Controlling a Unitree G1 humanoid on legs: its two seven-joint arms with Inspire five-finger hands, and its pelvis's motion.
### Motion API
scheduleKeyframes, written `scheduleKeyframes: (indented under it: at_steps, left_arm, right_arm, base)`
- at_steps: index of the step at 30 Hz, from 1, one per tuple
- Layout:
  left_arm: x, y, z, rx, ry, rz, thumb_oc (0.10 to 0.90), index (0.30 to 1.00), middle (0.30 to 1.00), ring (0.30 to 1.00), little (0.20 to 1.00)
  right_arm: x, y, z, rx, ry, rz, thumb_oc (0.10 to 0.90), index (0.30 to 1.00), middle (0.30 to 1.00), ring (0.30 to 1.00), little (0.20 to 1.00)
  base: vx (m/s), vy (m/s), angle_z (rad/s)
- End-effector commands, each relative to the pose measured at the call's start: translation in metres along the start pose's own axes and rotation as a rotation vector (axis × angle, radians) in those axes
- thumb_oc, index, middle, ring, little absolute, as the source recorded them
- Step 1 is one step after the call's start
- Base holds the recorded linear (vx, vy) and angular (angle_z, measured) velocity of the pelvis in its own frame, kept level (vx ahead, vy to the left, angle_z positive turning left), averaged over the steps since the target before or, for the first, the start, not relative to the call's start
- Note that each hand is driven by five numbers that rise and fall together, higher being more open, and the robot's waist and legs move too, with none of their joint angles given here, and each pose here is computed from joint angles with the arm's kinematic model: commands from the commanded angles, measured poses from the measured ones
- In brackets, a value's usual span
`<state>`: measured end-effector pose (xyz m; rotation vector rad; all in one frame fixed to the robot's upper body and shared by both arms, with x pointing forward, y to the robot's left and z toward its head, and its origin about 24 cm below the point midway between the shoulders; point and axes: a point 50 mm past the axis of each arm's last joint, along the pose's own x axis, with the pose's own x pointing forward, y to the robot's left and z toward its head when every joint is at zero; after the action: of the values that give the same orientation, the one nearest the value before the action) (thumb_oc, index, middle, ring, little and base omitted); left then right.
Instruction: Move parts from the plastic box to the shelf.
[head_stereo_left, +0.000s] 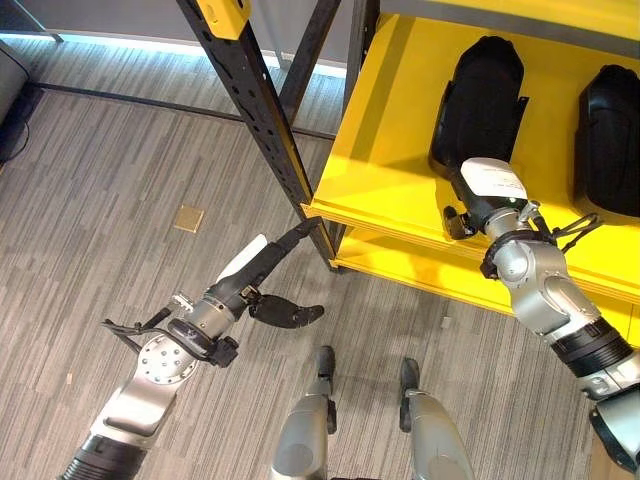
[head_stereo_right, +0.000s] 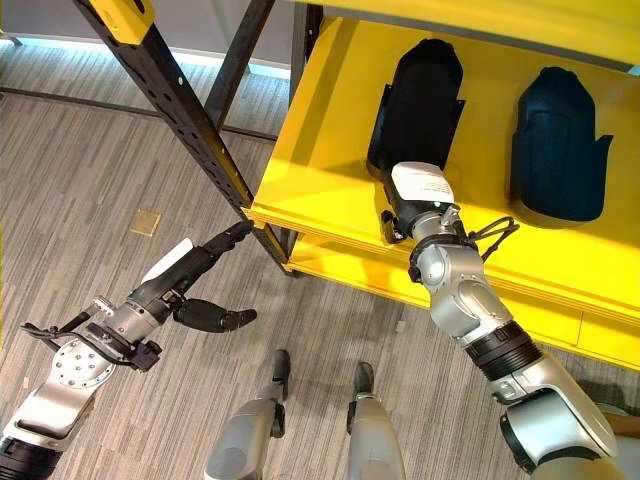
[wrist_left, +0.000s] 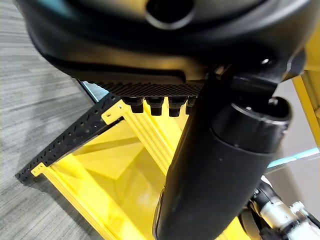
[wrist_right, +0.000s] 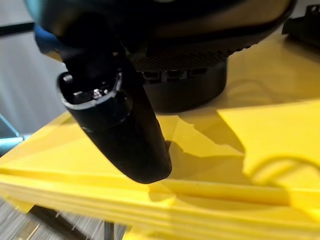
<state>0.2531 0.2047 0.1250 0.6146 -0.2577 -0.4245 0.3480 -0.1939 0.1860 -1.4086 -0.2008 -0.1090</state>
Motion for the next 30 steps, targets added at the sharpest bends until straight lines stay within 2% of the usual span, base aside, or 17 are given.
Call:
scheduleKeyframes:
  at_steps: [1, 7, 20, 24, 25, 30]
  left_arm:
    - [0.000, 0.000, 0.021, -0.031, -0.137, 0.053, 0.900, 1.000, 1.000, 1.000, 1.000]
    - [-0.002, -0.003, 0.022, -0.036, -0.144, 0.045, 0.900, 1.000, 1.000, 1.000, 1.000]
    - [-0.004, -0.005, 0.023, -0.049, -0.153, 0.042, 0.900, 1.000, 1.000, 1.000, 1.000]
    - [-0.006, -0.003, 0.021, -0.074, -0.157, 0.095, 0.900, 1.000, 1.000, 1.000, 1.000]
    - [-0.009, -0.001, 0.021, -0.099, -0.151, 0.140, 0.900, 1.000, 1.000, 1.000, 1.000]
    - [-0.019, 0.007, 0.012, -0.177, -0.094, 0.279, 0.900, 1.000, 1.000, 1.000, 1.000]
  right_arm:
    - [0.007, -0.042, 0.006, -0.021, -0.025, -0.308, 0.900, 1.000, 1.000, 1.000, 1.000]
    - [0.011, -0.065, 0.013, -0.045, -0.056, -0.407, 0.900, 1.000, 1.000, 1.000, 1.000]
    - [0.011, -0.078, 0.023, -0.072, -0.137, -0.462, 0.900, 1.000, 1.000, 1.000, 1.000]
    - [0.003, -0.079, 0.036, 0.061, -0.258, -0.488, 0.900, 1.000, 1.000, 1.000, 1.000]
    - [-0.006, -0.085, 0.044, 0.147, -0.321, -0.504, 0.900, 1.000, 1.000, 1.000, 1.000]
    - [-0.044, -0.089, 0.046, 0.301, -0.426, -0.501, 0.900, 1.000, 1.000, 1.000, 1.000]
  base:
    - [0.00, 0.000, 0.00]
    - [0.00, 0.000, 0.00]
    - [0.00, 0.000, 0.00]
    - [0.03, 0.036, -0.01]
    - [0.06, 0.044, -0.04]
    - [0.05, 0.039, -0.08]
